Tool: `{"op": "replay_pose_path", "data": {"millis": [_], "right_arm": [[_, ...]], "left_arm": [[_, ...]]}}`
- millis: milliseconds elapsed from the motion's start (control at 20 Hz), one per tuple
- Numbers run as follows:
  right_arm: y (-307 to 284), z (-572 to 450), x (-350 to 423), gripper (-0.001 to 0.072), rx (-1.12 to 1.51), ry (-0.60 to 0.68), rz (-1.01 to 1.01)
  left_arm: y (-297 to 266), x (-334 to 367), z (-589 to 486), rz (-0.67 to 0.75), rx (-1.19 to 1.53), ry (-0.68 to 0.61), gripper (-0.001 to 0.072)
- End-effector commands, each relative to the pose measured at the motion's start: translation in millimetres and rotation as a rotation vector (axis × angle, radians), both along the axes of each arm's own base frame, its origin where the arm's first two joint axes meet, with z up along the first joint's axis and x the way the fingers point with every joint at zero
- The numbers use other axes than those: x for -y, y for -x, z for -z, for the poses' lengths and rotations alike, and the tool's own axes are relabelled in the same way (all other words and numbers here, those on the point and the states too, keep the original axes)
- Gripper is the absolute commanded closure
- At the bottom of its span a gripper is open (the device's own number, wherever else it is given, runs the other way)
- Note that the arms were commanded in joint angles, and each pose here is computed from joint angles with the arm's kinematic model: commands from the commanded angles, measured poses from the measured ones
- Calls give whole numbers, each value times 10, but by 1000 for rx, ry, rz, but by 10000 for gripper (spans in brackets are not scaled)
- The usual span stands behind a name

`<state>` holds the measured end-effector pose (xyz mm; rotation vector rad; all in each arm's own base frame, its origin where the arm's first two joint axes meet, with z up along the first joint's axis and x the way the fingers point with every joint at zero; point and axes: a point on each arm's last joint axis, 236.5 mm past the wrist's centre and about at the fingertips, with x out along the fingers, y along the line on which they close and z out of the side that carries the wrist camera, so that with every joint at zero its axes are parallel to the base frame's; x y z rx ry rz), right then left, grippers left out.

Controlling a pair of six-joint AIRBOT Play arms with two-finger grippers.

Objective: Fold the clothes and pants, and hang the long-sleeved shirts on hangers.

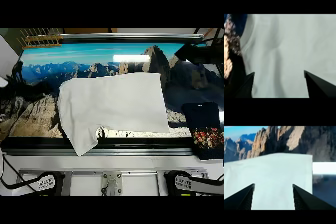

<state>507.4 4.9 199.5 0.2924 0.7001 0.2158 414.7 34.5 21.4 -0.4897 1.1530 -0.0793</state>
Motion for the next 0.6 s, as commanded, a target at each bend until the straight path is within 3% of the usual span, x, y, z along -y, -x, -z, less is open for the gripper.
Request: {"op": "replay_pose_path", "data": {"millis": [0,250,550], "right_arm": [[654,53,-140,204,-59,32,-71],[1249,217,-402,205,-86,26,-109],[1367,104,-437,204,-53,30,-112]], "left_arm": [[828,-66,636,-88,-178,22,32],[1281,115,1215,-177,-229,80,32],[1205,369,1377,-189,-245,224,33]]}}
